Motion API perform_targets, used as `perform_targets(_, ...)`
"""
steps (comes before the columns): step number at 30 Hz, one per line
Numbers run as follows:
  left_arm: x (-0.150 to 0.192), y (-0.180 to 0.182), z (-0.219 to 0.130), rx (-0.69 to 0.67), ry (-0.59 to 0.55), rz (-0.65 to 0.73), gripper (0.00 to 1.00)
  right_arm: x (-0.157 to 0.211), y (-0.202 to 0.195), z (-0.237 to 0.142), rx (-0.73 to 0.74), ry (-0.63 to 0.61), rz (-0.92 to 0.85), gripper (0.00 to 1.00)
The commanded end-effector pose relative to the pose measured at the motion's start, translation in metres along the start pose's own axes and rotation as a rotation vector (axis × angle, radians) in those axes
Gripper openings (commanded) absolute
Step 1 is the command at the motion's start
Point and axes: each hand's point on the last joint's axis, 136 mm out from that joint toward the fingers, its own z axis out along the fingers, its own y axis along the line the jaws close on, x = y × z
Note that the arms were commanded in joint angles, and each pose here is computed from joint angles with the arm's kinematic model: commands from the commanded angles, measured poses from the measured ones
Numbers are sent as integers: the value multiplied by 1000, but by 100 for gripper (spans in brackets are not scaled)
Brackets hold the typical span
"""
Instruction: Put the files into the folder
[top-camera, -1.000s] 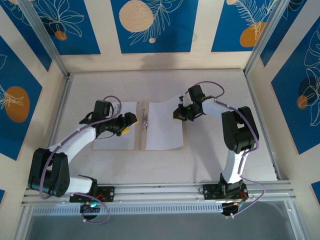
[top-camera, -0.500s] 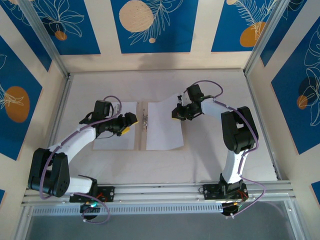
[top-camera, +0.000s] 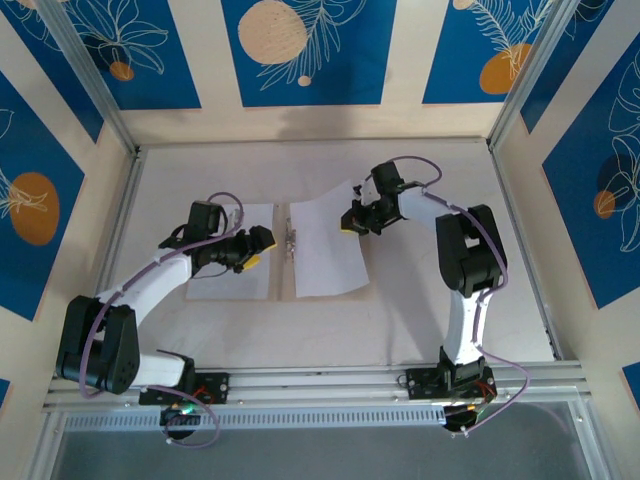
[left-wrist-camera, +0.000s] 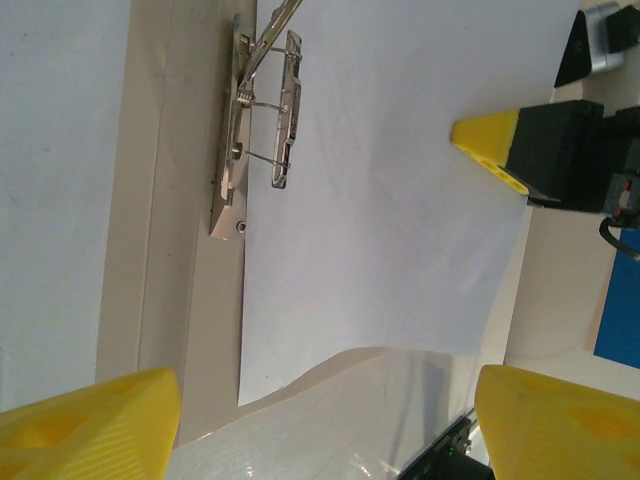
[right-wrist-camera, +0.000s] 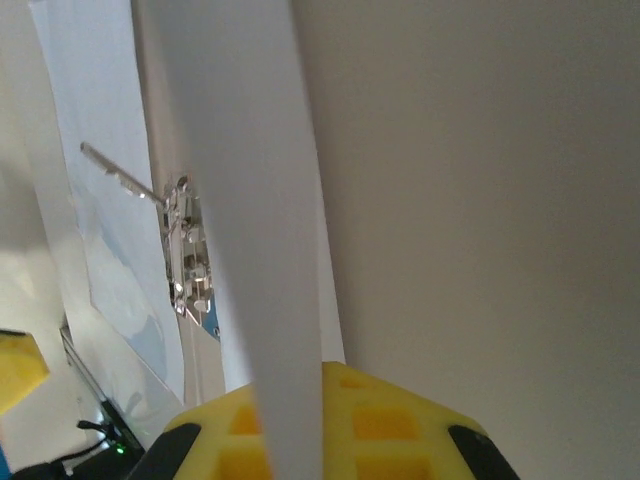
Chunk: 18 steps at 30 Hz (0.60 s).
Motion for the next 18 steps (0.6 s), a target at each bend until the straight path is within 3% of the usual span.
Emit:
perform_targets(1,3,7,1,4,22,-14,77,10,-4,-3,-17,82,121,2)
perform_targets(18,1,4,1,13,18,-18,78,-2,10,-22,-91,94,200,3)
